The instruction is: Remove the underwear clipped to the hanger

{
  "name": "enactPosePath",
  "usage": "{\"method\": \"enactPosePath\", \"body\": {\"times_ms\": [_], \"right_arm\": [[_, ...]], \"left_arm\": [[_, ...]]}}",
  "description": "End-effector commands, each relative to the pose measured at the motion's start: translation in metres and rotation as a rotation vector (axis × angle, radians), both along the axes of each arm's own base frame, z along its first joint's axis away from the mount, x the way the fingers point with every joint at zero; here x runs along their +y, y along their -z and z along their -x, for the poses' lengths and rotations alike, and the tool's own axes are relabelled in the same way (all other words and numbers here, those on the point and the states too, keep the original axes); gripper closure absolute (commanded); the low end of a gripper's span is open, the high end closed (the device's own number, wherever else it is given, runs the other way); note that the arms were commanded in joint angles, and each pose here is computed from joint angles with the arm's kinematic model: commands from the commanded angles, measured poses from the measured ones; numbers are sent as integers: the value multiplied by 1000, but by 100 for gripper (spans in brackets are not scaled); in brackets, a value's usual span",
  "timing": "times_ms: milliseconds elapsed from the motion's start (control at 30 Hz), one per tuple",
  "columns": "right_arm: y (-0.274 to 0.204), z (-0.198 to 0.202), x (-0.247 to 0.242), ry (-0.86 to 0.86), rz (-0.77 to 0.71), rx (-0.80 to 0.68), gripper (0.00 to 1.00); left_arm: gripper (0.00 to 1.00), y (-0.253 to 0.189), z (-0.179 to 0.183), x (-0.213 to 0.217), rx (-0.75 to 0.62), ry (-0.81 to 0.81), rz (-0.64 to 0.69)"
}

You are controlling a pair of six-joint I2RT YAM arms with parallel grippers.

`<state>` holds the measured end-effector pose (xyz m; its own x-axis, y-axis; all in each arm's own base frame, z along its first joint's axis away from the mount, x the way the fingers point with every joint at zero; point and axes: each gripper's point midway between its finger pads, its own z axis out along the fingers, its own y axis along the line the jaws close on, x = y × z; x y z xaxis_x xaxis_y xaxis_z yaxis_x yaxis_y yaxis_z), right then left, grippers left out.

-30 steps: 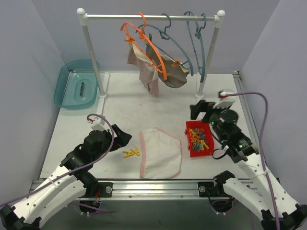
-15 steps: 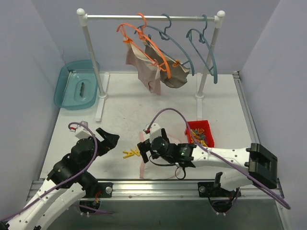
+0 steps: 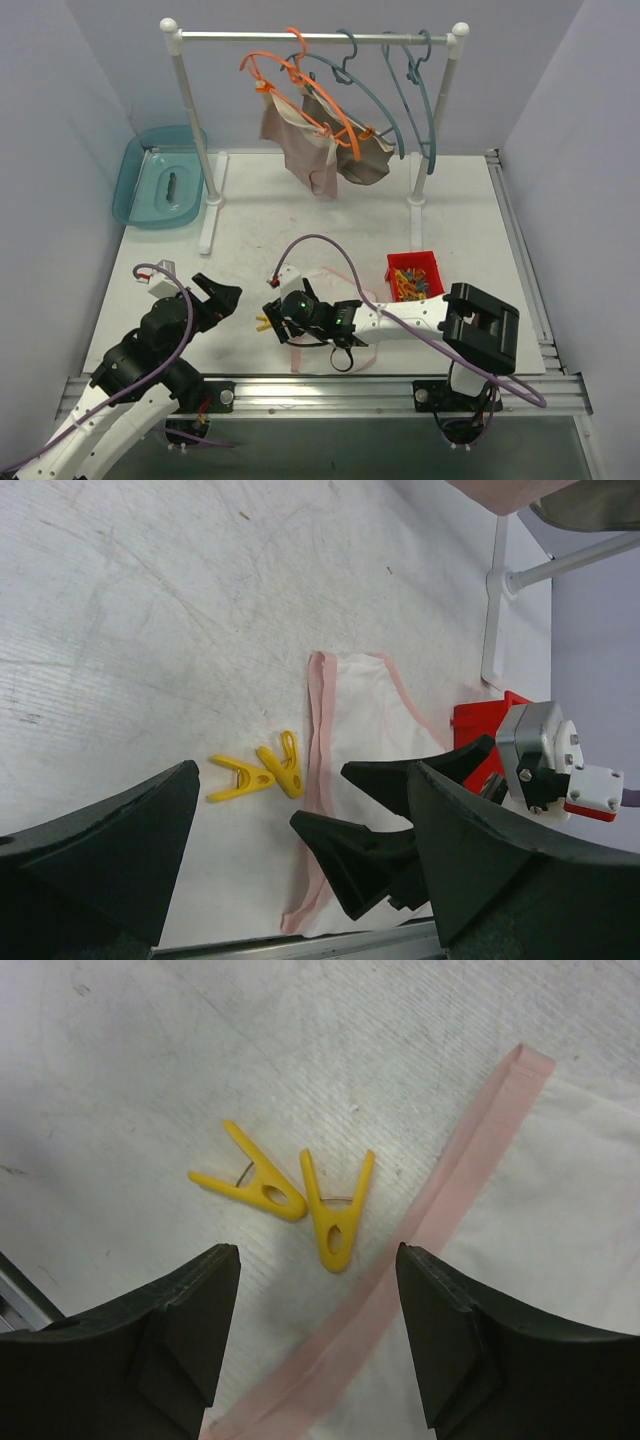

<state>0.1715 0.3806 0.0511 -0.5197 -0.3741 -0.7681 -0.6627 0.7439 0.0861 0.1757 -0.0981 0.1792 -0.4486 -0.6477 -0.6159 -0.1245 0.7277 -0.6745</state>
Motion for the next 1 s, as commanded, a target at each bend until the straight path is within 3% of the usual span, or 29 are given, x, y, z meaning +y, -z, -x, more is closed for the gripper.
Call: {"method": "enactPosePath", "body": {"times_ms": [0, 433, 633, 733, 767, 867, 967], "right_arm": [[-18, -4, 25, -24, -55, -37, 37], [25, -13, 21, 6, 84, -34, 45], [31, -15, 19, 8, 105, -39, 56], [32, -17, 17, 17, 111, -45, 67], [32, -17, 17, 18, 113, -49, 76], [28, -20, 13, 30, 113, -56, 92], [16, -24, 5, 55, 101, -75, 100]], "left_arm": [[6, -6, 1, 5, -13, -19, 10], [6, -4, 4, 7, -15, -18, 14], [6, -2, 5, 6, -10, -13, 15], [6, -2, 5, 5, -10, -13, 17], [6, -2, 5, 5, -9, -11, 18], [6, -3, 5, 5, -10, -10, 19], [6, -3, 6, 6, -8, -13, 18]]}}
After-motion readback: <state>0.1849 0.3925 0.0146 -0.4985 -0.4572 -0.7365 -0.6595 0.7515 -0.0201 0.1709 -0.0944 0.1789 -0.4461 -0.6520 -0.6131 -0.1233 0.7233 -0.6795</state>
